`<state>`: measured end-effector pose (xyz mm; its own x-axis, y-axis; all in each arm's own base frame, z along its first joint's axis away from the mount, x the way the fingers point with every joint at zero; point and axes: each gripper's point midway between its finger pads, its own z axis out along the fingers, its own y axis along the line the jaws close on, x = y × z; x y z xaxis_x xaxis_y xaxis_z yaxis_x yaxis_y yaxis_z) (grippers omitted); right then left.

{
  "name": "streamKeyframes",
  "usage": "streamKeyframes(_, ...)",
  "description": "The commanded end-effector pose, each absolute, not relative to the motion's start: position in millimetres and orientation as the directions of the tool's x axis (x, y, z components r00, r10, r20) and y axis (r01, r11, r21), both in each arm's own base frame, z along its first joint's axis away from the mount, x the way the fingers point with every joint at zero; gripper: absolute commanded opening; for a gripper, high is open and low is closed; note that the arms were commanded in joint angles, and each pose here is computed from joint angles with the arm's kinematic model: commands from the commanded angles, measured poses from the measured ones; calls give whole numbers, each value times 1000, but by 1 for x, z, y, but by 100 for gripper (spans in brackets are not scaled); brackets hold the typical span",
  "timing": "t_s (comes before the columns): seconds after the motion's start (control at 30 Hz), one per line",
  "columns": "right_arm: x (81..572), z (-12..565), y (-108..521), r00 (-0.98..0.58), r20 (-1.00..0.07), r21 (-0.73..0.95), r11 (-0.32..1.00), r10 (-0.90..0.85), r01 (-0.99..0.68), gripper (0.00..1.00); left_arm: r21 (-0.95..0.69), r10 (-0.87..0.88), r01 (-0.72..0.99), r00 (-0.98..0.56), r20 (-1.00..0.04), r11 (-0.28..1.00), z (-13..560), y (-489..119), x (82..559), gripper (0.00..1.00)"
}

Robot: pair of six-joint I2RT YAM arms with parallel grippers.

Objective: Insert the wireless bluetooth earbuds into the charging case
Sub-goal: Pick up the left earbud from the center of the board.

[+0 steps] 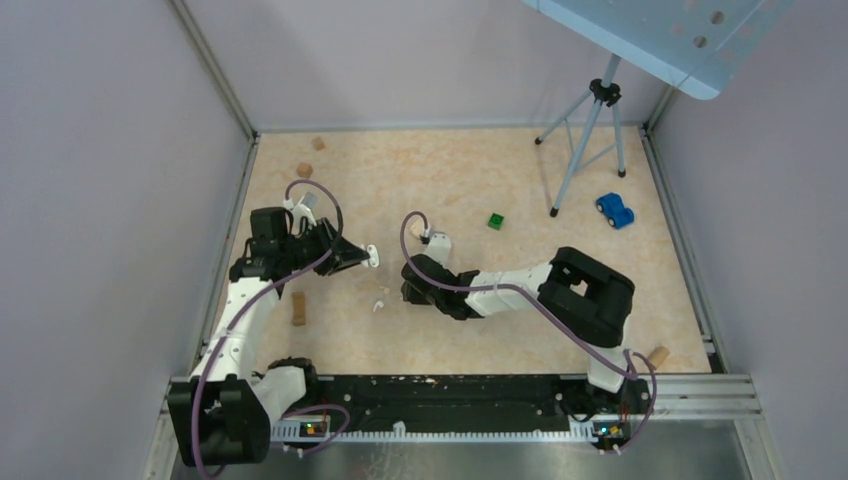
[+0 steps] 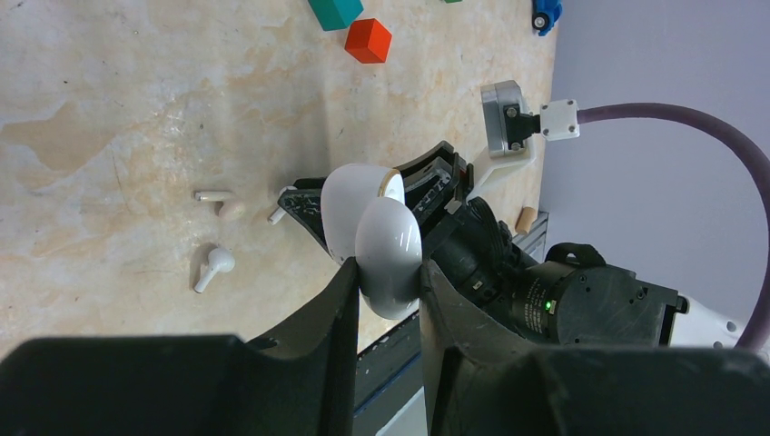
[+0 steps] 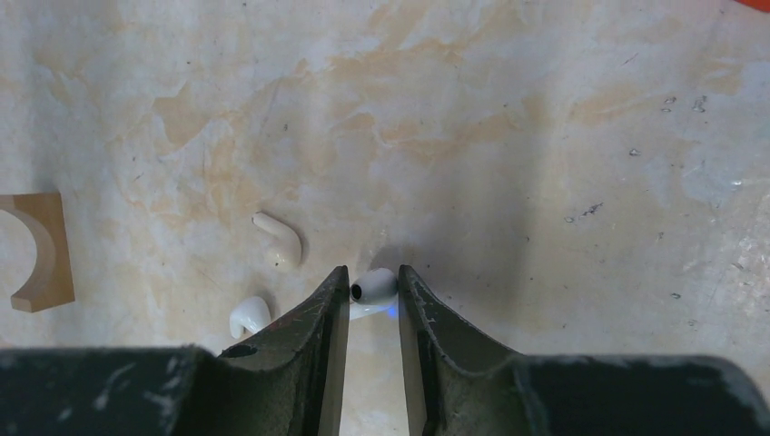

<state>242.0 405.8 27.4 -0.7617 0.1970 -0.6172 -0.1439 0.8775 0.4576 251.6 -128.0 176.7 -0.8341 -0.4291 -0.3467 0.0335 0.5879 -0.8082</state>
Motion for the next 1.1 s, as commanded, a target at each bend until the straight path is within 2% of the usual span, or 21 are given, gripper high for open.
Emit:
streamKeyframes(0.0, 246, 14, 403, -770, -617, 404, 906, 164, -131, 26, -804, -421, 87, -816, -396, 588, 190, -128, 258, 13)
streamKeyframes(0.43, 250, 31, 387, -736, -659, 364, 922, 156, -130, 20, -802, -419, 91, -815, -401, 591, 192, -128, 260, 13)
streamKeyframes(0.7, 242, 55, 338, -732, -667, 344, 929, 140, -135, 17, -802, -417, 92, -816, -401, 590, 193, -128, 261, 13)
streamKeyframes(0.9, 233, 57, 292, -772, -636, 254, 947, 11, -196, 15, -802, -421, 81, -818, -392, 591, 189, -128, 261, 14)
streamKeyframes(1.07, 229, 64, 265, -773, -618, 104, 960, -143, -261, 15, -805, -423, 73, -820, -384, 589, 187, -128, 261, 14)
